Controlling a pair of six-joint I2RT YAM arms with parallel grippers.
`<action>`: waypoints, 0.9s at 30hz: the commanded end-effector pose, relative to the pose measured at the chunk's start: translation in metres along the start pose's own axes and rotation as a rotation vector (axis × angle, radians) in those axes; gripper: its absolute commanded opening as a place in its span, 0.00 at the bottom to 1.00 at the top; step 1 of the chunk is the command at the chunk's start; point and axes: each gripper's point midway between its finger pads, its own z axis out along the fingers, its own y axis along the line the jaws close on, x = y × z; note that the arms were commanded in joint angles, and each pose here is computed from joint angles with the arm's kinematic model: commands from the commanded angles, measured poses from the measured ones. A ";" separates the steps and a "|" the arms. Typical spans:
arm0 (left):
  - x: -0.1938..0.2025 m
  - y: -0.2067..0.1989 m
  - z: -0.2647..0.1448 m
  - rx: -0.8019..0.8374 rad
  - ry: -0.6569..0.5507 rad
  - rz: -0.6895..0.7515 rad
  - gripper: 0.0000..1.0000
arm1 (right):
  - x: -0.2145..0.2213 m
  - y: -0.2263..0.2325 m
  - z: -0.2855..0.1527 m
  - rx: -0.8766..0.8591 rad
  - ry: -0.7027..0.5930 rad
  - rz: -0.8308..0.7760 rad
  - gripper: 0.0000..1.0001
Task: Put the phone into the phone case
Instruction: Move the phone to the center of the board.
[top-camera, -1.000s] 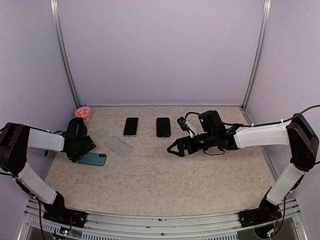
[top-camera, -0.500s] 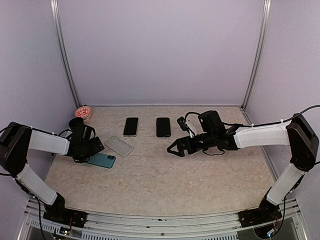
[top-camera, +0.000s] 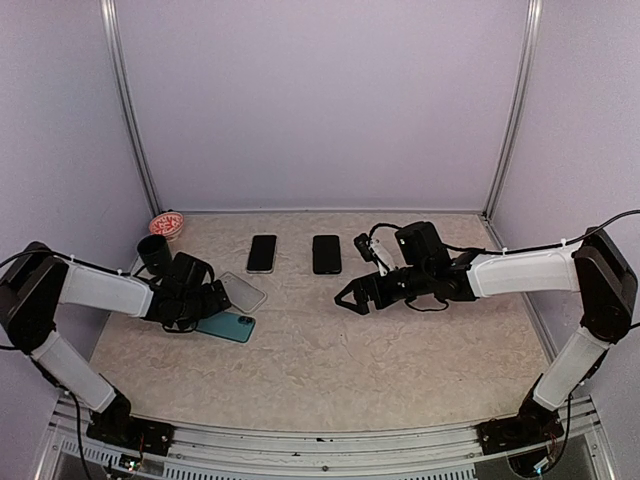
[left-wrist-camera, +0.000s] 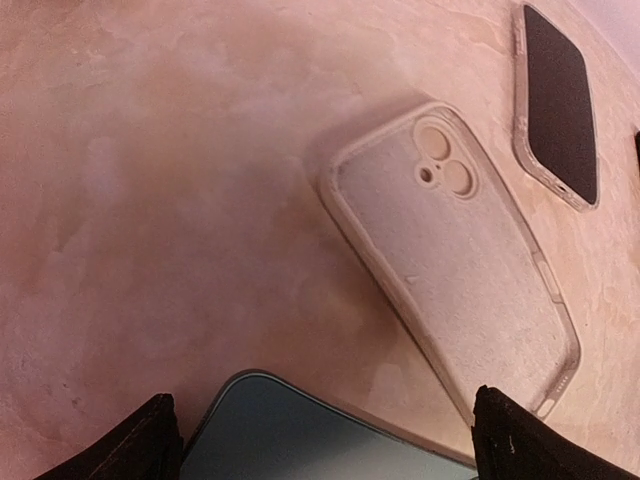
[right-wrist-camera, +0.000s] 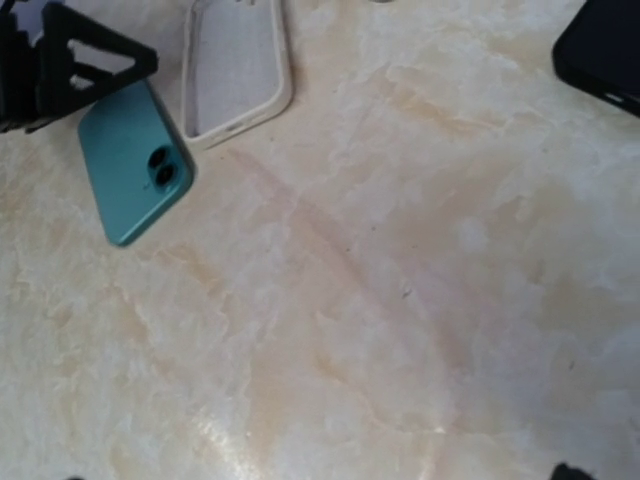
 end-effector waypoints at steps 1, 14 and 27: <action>0.042 -0.006 0.005 -0.020 0.120 0.045 0.99 | -0.004 0.002 -0.002 0.043 -0.001 -0.053 0.99; 0.081 -0.077 -0.003 0.106 0.181 0.157 0.99 | 0.005 0.020 0.004 0.077 0.056 -0.277 1.00; 0.106 -0.125 -0.018 0.307 0.270 0.212 0.99 | 0.019 0.025 0.015 0.099 0.131 -0.326 0.99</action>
